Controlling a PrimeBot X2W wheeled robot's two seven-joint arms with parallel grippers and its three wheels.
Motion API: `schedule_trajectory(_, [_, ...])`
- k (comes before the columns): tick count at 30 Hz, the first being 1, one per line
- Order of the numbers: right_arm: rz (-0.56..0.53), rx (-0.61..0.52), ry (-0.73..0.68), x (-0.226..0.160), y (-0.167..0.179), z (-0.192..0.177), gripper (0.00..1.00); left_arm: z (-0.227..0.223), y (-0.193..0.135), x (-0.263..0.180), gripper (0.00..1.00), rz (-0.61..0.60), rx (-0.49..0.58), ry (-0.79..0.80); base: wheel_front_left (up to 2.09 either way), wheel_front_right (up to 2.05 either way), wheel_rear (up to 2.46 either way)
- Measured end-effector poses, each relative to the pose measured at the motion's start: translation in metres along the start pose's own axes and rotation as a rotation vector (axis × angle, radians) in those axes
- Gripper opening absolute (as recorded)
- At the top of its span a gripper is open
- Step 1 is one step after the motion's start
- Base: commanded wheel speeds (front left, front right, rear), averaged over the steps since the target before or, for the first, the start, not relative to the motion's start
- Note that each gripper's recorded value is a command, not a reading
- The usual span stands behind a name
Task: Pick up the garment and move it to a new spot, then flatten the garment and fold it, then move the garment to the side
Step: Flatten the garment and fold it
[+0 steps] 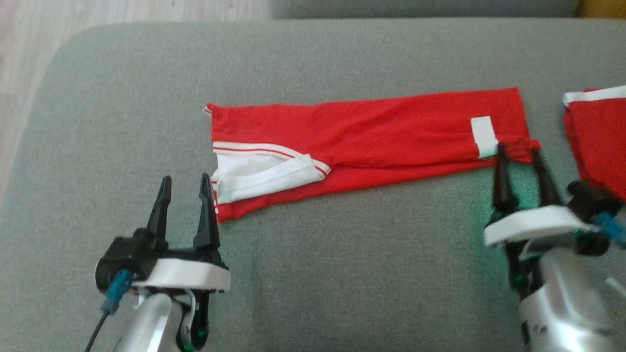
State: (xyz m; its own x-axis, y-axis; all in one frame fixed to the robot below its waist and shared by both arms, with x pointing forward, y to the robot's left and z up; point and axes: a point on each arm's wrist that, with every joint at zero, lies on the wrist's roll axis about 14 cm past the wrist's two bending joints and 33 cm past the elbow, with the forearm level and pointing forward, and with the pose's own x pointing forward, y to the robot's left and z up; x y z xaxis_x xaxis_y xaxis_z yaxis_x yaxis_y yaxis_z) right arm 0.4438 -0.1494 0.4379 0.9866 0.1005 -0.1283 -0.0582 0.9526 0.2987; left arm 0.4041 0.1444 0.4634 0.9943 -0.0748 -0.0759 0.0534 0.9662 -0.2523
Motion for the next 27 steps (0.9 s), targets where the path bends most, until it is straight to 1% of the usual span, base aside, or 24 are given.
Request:
schedule_trajectory(3, [-0.073,-0.036,-0.003,0.017,-0.025,0.006,1.0,-0.003,-0.001,0.009,1.0,-0.01,-0.003,0.003,0.0,0.0,0.0])
schedule_trajectory(5, [-0.117,-0.062,0.026,0.027,-0.039,0.003,1.0,-0.004,-0.003,0.015,1.0,-0.02,-0.002,0.004,0.0,0.0,0.0])
schedule_trajectory(8, [-0.173,-0.073,0.091,0.039,-0.056,-0.008,1.0,-0.004,0.0,0.021,1.0,-0.016,-0.006,0.0,0.0,0.0,0.0])
schedule_trajectory(11, [-0.209,-0.044,0.17,0.046,-0.064,-0.026,1.0,-0.006,0.004,0.024,1.0,-0.013,-0.001,0.003,0.0,0.0,0.0])
schedule_trajectory(14, [-0.233,-0.026,0.259,0.045,-0.068,-0.05,1.0,-0.009,0.009,0.023,1.0,0.001,0.0,0.011,0.0,0.0,0.0])
schedule_trajectory(18, [-0.234,-0.017,0.298,0.051,-0.067,-0.057,1.0,-0.012,0.014,0.023,1.0,0.012,-0.003,0.017,0.0,0.0,0.0])
schedule_trajectory(20, [-0.231,-0.018,0.303,0.054,-0.066,-0.055,0.0,-0.013,0.014,0.024,1.0,0.014,0.0,0.018,0.0,0.0,0.0])
schedule_trajectory(24, [-0.242,-0.038,0.287,0.051,-0.07,-0.049,0.0,-0.01,0.014,0.025,1.0,0.012,0.0,0.009,0.0,0.0,0.0])
schedule_trajectory(27, [-0.26,-0.072,0.271,0.046,-0.078,-0.039,0.0,-0.007,0.008,0.026,1.0,-0.009,0.001,0.002,0.0,0.0,0.0])
